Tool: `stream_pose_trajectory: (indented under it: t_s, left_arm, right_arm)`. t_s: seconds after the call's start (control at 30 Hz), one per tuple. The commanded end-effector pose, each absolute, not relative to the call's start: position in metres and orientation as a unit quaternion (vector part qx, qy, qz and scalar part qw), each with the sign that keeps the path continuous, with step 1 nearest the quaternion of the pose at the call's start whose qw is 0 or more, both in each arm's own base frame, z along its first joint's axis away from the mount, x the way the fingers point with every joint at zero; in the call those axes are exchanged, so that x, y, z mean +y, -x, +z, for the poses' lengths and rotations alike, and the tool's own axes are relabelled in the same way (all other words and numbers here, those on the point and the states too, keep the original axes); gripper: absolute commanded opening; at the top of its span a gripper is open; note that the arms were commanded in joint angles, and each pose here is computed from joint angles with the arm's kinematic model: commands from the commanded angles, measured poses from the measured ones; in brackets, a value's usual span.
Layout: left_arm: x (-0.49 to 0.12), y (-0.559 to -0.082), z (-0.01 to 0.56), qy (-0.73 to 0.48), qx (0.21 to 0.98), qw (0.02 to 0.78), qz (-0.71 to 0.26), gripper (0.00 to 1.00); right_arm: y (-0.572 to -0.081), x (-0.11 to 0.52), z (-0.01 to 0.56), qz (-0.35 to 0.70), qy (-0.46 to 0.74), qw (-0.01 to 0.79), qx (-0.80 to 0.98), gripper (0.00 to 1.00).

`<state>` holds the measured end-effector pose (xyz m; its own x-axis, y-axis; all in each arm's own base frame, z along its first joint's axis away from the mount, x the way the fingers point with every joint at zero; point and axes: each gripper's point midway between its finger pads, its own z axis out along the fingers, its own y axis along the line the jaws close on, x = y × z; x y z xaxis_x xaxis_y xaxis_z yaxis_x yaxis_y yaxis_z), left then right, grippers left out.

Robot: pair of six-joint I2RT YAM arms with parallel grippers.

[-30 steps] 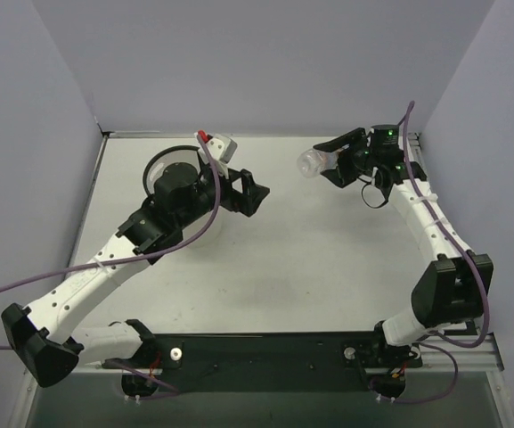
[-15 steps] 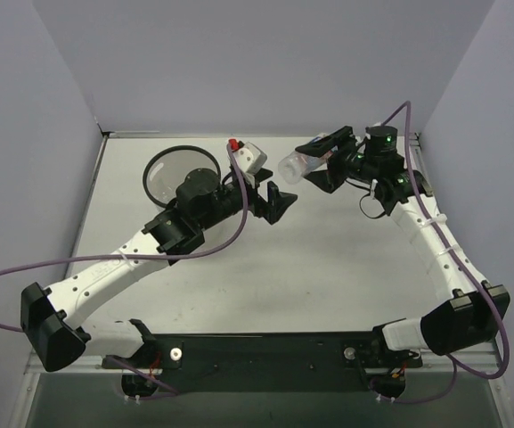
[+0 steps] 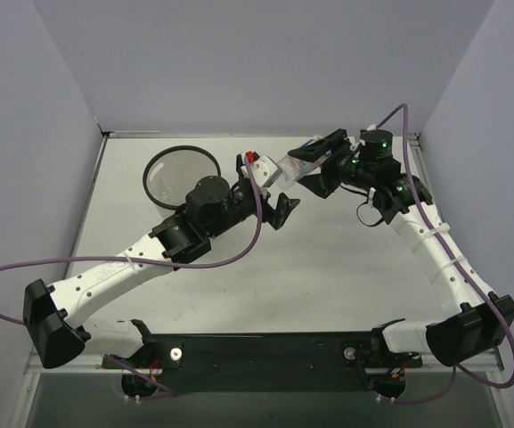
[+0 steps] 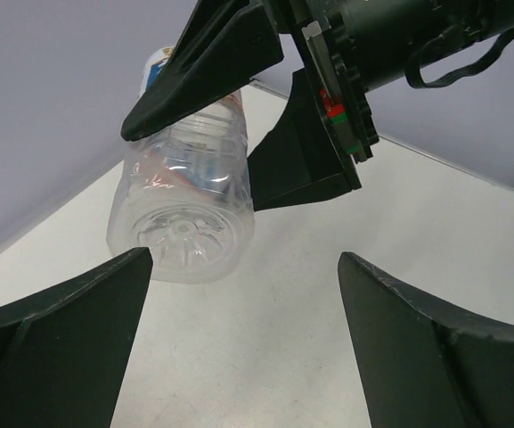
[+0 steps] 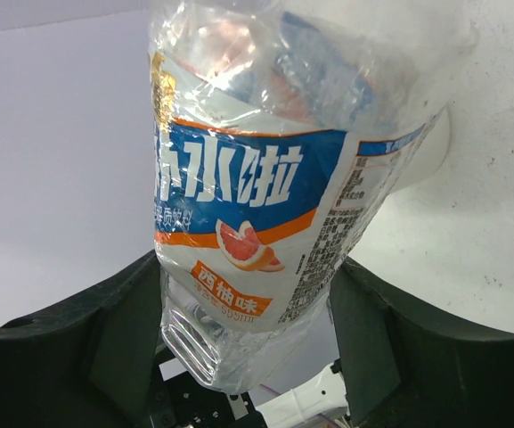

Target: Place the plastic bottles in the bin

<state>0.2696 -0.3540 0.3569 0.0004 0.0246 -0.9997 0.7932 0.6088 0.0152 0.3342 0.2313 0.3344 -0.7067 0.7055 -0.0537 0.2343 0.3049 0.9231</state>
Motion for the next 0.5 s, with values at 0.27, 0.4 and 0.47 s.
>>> stream_pose_trajectory:
  t_s: [0.27,0.4,0.47]
  left_arm:
    - [-0.335,-0.289,0.394,-0.262,0.620,0.695,-0.251,0.97]
    - [-0.337,-0.290,0.394,-0.263,0.620,0.695,-0.252,0.97]
    - [-0.338,-0.292,0.394,-0.263,0.621,0.695,-0.248,0.97]
  right_arm:
    - [-0.308,0.244,0.355,0.526,-0.278,0.232,0.770,0.16]
    - [-0.305,0.247,0.355,0.528,-0.274,0.226,0.771,0.16]
    - [-0.304,0.249,0.356,0.529,-0.271,0.226,0.771,0.16]
